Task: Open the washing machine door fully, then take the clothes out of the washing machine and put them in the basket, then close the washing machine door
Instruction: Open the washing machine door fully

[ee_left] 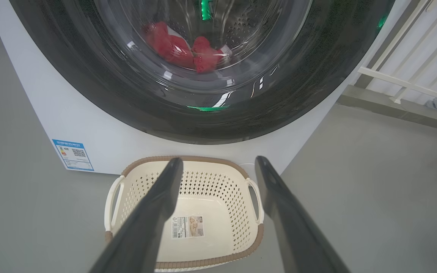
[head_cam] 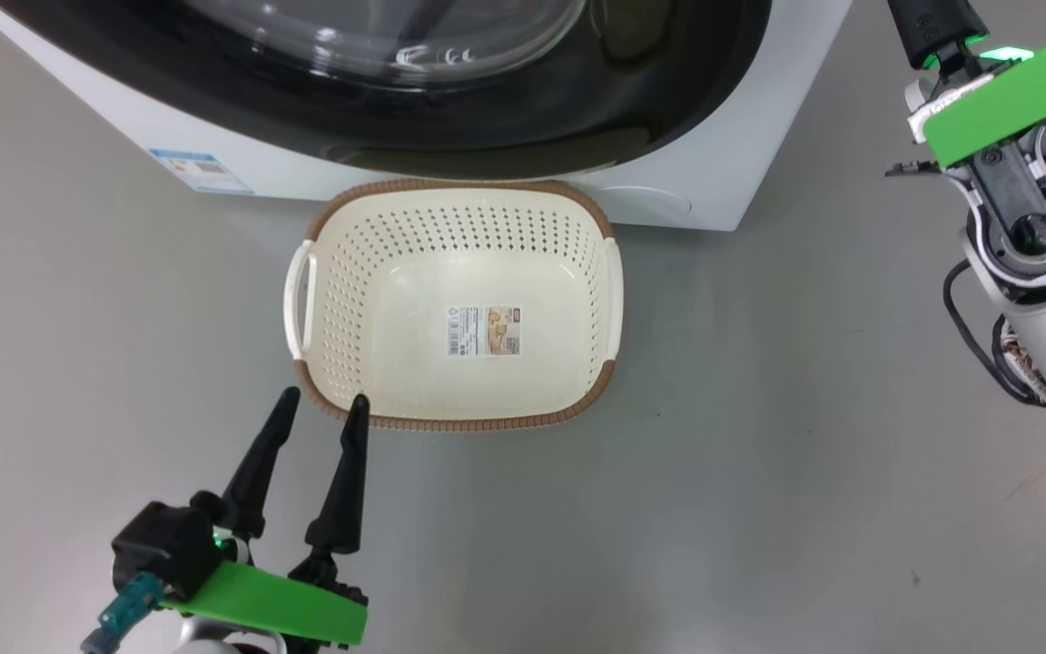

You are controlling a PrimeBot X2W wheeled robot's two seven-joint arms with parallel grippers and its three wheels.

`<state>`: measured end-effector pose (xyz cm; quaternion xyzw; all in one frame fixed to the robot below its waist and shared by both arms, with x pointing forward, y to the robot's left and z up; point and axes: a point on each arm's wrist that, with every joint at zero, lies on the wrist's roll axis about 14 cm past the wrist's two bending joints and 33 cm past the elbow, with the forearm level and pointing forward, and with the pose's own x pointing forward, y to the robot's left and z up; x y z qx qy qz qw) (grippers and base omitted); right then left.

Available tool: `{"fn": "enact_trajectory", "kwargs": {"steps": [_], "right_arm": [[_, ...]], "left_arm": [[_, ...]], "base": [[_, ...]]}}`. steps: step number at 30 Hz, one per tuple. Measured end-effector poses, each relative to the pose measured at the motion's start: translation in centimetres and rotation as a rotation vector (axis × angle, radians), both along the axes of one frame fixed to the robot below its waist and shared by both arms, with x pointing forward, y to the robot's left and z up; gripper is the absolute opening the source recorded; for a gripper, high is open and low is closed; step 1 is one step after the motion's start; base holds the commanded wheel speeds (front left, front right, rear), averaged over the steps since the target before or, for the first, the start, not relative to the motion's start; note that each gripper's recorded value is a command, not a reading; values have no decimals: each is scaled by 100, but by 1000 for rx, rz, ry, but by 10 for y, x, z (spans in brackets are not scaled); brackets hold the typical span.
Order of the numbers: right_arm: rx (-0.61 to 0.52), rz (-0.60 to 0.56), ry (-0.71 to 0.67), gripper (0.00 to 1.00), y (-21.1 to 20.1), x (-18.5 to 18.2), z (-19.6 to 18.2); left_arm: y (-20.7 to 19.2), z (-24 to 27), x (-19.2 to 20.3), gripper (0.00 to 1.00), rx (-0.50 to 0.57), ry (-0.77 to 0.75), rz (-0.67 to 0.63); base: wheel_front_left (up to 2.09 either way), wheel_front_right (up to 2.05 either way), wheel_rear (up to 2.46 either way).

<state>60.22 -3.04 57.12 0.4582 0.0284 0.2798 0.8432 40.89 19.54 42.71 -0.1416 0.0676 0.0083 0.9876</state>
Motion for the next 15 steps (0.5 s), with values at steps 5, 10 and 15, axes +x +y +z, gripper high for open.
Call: {"fn": "enact_trajectory", "kwargs": {"steps": [5, 10, 15], "right_arm": [[14, 97, 57, 0, 15, 6, -6], [49, 189, 96, 0, 27, 9, -2], [46, 252, 128, 0, 31, 12, -5]], "left_arm": [[1, -4, 4, 100, -4, 7, 5], [1, -10, 6, 100, -7, 21, 8], [3, -11, 9, 100, -9, 23, 15]], "base": [[0, 0, 0], [0, 0, 0], [0, 0, 0]]}}
